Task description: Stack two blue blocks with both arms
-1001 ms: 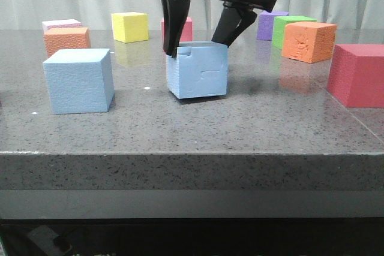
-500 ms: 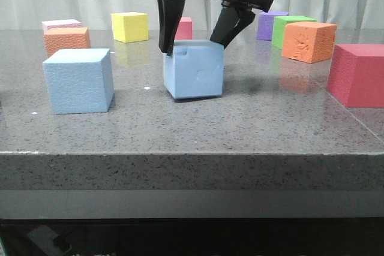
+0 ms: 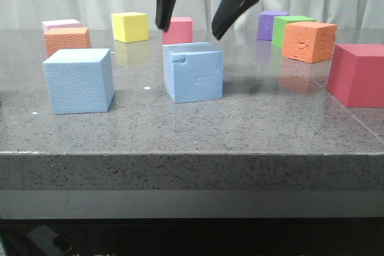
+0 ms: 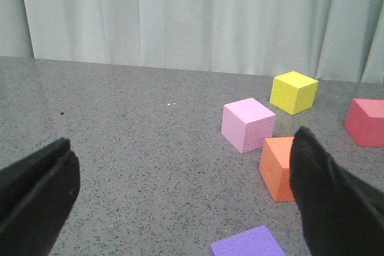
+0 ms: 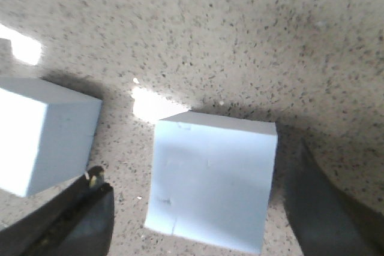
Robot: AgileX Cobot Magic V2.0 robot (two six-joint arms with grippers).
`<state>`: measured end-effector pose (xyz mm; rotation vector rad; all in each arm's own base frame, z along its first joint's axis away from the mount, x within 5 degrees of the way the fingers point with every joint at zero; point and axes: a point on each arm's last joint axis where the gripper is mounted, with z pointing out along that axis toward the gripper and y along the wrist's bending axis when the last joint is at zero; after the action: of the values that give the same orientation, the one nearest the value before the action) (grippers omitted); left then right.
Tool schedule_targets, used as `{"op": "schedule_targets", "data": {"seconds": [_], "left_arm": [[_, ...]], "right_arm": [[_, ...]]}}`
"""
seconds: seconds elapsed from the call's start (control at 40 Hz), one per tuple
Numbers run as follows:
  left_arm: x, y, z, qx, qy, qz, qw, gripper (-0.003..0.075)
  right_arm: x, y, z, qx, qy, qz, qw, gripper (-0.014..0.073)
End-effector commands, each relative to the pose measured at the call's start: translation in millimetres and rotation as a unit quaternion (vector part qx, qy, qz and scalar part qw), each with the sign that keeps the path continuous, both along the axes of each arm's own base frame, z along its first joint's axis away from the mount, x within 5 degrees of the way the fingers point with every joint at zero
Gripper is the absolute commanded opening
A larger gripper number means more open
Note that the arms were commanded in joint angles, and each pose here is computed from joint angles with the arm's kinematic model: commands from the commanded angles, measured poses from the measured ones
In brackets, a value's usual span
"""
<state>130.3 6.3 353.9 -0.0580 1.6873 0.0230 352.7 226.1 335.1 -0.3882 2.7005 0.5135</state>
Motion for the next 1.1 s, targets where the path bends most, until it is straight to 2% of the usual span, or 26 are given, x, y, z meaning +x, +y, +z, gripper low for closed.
{"op": "schedule_targets", "data": {"seconds": [0.0,0.05,0.1,0.28,0.4,0.6,0.8,0.95,1.08], "left_arm": [[0,0,19,0.000,-0.058,-0.001,0.998,0.0691],[0,0,19,0.000,-0.058,-0.001,0.998,0.0691],[0,0,19,0.000,-0.058,-0.001,0.998,0.0691],[0,0,19,0.000,-0.058,-0.001,0.998,0.0691],[0,0,19,0.000,-0.058,-0.001,0.998,0.0691],[0,0,19,0.000,-0.058,-0.001,0.998,0.0691],[0,0,19,0.000,-0.058,-0.001,0.998,0.0691],[0,0,19,0.000,-0.058,-0.001,0.998,0.0691],[0,0,19,0.000,-0.058,-0.001,0.998,0.0691]], "right_arm": [[-13,-9,44,0.038,-0.064,0.004,0.997,0.0563],[-14,-9,45,0.038,-0.067,0.006,0.997,0.0517],[-15,-10,46,0.039,-0.069,0.006,0.997,0.0434],[-17,-11,51,0.042,-0.074,0.006,0.996,0.0072],[-21,-17,60,0.045,-0.081,0.002,0.996,-0.0060],[-25,-55,82,0.045,-0.093,-0.034,0.994,-0.0066],[-29,-115,101,-0.001,-0.104,-0.093,0.990,-0.0066],[-43,-163,110,-0.040,-0.126,-0.159,0.978,-0.0066],[-65,-191,107,-0.056,-0.138,-0.198,0.969,-0.0066]]}}
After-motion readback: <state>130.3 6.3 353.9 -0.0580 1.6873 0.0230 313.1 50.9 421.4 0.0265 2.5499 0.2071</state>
